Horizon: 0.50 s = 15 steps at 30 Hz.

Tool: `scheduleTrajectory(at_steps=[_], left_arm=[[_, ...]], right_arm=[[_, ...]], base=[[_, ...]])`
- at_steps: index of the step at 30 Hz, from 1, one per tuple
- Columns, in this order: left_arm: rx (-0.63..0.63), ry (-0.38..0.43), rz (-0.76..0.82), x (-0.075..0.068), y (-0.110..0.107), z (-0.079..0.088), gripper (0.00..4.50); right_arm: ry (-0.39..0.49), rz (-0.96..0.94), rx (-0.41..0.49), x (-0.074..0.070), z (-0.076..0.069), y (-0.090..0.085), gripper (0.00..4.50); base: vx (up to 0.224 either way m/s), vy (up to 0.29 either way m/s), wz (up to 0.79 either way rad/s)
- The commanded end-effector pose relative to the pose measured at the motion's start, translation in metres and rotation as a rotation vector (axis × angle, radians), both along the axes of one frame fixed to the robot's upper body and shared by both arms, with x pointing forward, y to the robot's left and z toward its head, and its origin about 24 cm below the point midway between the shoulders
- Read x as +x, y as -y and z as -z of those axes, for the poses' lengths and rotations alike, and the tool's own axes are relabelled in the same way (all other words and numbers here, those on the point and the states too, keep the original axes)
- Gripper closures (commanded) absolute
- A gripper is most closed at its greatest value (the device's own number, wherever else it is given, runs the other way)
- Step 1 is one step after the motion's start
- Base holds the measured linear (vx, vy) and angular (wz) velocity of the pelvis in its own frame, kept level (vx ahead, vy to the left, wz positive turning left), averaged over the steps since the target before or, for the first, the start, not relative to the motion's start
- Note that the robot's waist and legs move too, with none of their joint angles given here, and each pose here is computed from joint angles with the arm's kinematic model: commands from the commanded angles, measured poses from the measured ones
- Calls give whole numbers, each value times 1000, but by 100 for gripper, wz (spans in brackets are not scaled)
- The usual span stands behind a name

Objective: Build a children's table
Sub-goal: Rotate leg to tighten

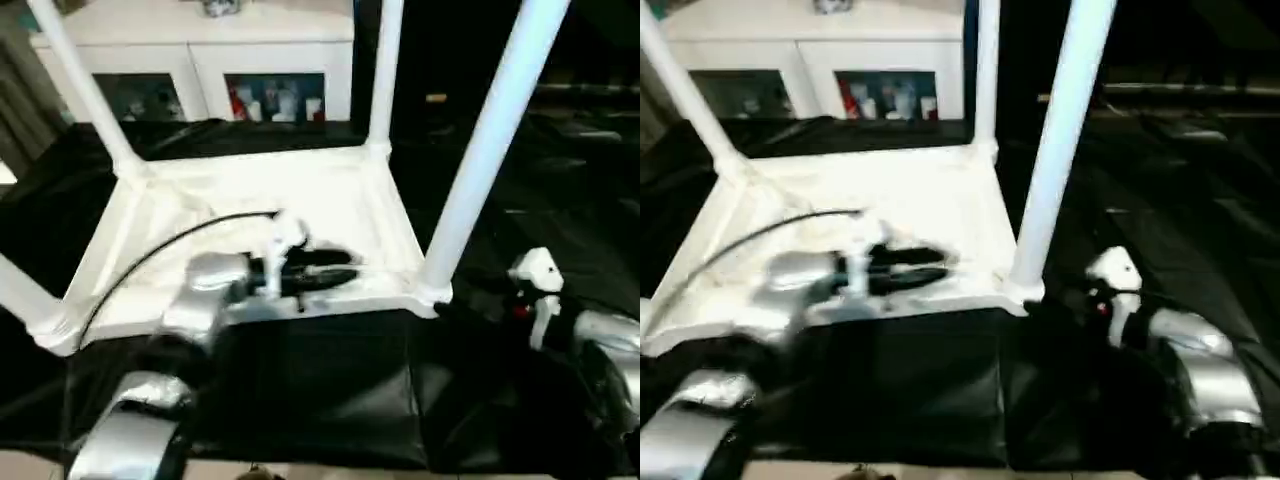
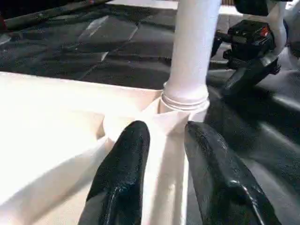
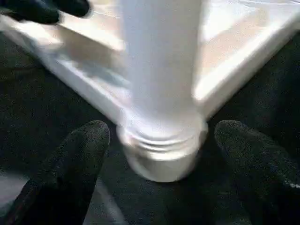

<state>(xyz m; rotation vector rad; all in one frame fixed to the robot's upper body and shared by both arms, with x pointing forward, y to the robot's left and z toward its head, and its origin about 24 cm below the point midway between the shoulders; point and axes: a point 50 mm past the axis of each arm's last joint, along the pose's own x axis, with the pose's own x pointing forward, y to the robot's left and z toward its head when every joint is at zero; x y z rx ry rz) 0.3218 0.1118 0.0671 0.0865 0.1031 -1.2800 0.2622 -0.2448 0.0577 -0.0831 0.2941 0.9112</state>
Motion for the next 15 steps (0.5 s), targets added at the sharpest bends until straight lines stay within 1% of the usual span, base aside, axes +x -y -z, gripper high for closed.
scheduleTrajectory(at_steps=[1, 2, 3, 5, 7, 9, 11, 13, 15], left_arm=[[-18, -1, -2, -2, -6, -6, 293], [-17, -15, -1, -7, -11, -6, 293], [-14, -19, 0, -8, -13, -6, 293], [-2, -35, 8, -15, -18, -5, 293], [6, -42, 10, -18, -20, -5, 293], [13, -59, 10, -25, -23, -5, 293], [10, -68, 9, -29, -23, -5, 293], [9, -76, 3, -31, -23, -6, 293], [13, -84, -2, -34, -24, -5, 293]], right_arm=[[0, -54, 33, -6, -13, 1, 46], [-43, -124, 27, -18, -21, 1, 46], [-56, -140, 22, -21, -21, 1, 46], [-123, -205, 10, -36, -22, 1, 46], [-147, -222, 12, -41, -23, 2, 46], [-184, -255, 40, -49, -27, 1, 46], [-163, -260, 58, -50, -31, -3, 46], [-135, -245, 84, -45, -36, -13, 46], [-103, -252, 116, -30, -36, -40, 46]], base=[[0, 0, 0], [0, 0, 0], [0, 0, 0], [0, 0, 0], [0, 0, 0], [0, 0, 0], [0, 0, 0], [0, 0, 0], [0, 0, 0]])
